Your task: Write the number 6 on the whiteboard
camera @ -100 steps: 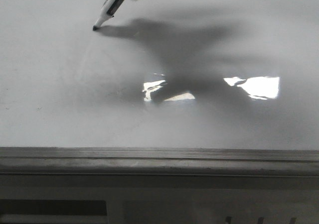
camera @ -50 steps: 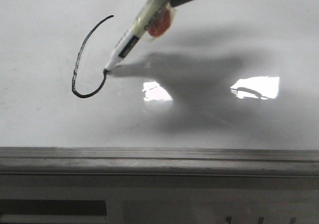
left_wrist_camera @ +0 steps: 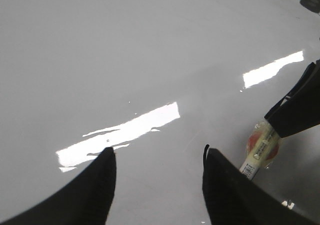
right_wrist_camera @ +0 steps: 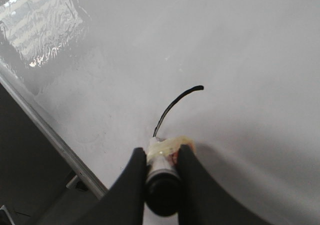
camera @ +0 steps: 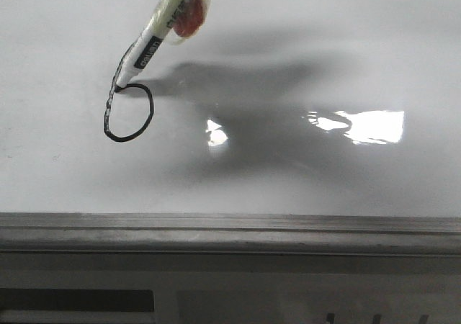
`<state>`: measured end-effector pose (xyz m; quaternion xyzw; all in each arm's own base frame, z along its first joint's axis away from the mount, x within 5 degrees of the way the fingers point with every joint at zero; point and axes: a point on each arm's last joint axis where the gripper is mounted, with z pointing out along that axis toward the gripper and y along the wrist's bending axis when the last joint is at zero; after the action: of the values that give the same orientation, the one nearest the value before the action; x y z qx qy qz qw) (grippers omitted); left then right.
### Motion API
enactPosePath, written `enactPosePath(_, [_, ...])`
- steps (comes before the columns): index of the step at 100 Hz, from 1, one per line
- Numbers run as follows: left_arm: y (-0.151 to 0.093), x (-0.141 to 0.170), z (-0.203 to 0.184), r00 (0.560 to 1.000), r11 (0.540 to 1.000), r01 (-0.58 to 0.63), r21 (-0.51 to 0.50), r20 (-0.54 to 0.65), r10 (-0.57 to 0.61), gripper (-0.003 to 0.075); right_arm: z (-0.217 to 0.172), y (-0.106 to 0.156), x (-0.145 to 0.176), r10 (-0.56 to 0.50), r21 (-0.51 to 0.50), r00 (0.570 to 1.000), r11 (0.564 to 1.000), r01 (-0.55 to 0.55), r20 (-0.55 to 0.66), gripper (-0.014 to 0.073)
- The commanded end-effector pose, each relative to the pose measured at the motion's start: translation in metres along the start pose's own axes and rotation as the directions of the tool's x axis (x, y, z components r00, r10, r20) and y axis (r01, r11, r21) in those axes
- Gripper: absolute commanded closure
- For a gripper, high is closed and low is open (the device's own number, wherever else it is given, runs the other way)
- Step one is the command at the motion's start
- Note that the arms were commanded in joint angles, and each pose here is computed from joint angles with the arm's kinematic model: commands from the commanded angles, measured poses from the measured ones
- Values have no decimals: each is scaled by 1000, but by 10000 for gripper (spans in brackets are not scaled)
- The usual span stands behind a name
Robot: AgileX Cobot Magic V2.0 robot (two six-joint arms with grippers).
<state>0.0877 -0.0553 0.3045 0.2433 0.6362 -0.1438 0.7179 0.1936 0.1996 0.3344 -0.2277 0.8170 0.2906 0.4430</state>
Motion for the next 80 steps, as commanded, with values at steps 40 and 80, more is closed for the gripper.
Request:
enactPosePath(40, [-38,7,24,993,954,-16,301,-107,50,353,-23,35,1,-168,-118,986,978,169,23,659])
enactPosePath(80, [-76,35,60,975,893,-63,445,-165,151,353,-23,41,9,-165,-149,986,976,158,-34,659])
